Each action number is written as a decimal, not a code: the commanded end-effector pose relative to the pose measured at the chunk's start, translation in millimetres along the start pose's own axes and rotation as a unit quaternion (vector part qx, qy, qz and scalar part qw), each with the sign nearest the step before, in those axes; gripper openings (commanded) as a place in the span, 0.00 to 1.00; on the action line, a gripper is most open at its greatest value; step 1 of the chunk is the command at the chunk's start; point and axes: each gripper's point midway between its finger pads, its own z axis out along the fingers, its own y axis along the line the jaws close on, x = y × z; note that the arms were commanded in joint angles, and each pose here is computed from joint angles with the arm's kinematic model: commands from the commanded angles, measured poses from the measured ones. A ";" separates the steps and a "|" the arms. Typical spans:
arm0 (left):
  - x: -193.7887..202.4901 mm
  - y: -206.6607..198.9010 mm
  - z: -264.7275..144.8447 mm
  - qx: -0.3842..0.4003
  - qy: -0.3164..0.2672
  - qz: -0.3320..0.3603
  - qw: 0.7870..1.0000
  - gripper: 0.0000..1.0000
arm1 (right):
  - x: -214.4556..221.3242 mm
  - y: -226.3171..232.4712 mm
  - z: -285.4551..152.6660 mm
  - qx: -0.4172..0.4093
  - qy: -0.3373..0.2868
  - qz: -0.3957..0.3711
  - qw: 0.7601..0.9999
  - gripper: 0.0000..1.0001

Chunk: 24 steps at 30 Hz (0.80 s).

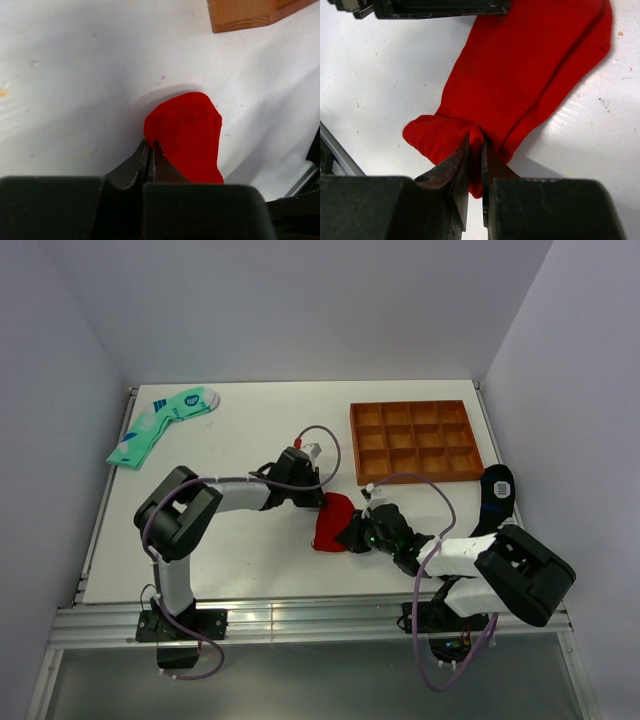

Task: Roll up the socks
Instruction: Roll the sock at the center of the board.

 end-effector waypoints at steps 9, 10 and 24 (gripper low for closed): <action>-12.4 58.3 -56.3 -0.122 -0.070 -0.062 0.988 0.01 | -9.4 7.1 8.3 0.016 0.037 -0.031 0.999 0.00; -15.7 65.0 -58.8 -0.137 -0.082 -0.065 0.985 0.00 | -10.5 9.0 9.6 0.015 0.041 -0.033 0.999 0.00; -36.6 71.6 -72.4 -0.136 -0.120 -0.077 0.980 0.00 | 7.3 8.8 26.7 0.043 0.217 -0.021 0.975 0.00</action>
